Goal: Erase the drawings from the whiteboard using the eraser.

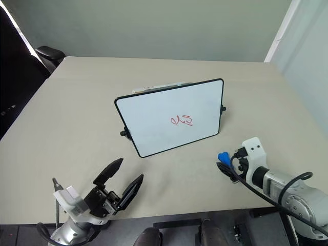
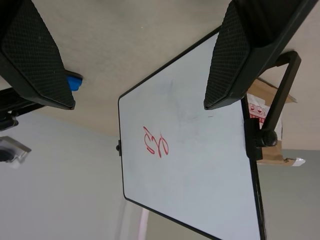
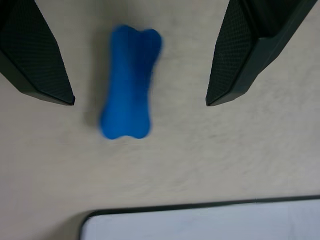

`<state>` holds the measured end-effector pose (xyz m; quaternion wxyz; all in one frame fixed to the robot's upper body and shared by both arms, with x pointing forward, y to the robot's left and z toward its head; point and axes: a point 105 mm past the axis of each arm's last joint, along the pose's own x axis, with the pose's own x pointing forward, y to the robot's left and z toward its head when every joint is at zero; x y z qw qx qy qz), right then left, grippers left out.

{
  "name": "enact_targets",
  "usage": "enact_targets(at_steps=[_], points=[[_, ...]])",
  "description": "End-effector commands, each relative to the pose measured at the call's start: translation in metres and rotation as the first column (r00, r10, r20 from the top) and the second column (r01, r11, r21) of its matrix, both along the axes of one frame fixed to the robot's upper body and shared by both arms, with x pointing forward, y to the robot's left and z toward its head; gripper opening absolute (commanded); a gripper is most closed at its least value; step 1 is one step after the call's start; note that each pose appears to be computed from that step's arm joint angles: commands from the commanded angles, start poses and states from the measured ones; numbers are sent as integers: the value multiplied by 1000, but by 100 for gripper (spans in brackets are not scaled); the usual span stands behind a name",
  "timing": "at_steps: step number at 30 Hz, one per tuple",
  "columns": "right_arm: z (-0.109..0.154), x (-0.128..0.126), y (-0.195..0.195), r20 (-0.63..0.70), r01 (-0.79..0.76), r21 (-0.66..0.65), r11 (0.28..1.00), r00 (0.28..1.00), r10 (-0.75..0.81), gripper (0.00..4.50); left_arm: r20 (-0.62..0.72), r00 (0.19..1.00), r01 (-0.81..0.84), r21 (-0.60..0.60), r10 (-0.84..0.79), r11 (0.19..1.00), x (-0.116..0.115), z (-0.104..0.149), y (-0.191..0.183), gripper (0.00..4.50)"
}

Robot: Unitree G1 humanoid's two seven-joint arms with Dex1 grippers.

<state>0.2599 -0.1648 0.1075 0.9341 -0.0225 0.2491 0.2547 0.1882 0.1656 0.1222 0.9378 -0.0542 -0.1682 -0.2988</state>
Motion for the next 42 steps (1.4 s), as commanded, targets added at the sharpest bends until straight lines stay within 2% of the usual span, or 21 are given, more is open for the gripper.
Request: enact_targets(at_steps=[1,5,16,20,25,28,29,31,38,42], points=[[-7,1,-2,-21,9,-62,998,1000,-10,444,25,1000,1,0,-1,1000,-2,7,2,450],[-16,-3,-6,-58,7,-98,995,998,-13,444,24,1000,0,0,0,1000,-2,6,2,450],[-17,-3,-5,-52,9,-106,994,999,-14,444,25,1000,8,-2,-8,1000,-3,6,0,450],[-24,-5,-7,-78,9,-135,991,997,-20,353,25,1000,11,-3,-10,1000,-4,6,0,450],[-18,-6,-6,-50,3,-130,992,999,-10,166,23,1000,14,-2,-14,1000,-5,6,-1,450],[-7,-6,-5,-11,-2,-115,993,1000,1,68,22,1000,17,-1,-17,1000,-5,5,-2,450],[-3,-4,-5,7,0,-117,993,1000,1,48,21,1000,18,-1,-18,1000,-5,5,-2,450],[8,0,-4,54,1,-114,994,998,5,31,21,1000,21,-2,-21,1000,-5,5,-3,450],[56,13,18,234,-61,-31,998,970,67,31,21,999,24,-1,-24,1000,-5,5,-4,450],[70,29,33,289,-96,-42,995,952,104,31,22,999,28,0,-28,1000,-5,5,-5,450]])
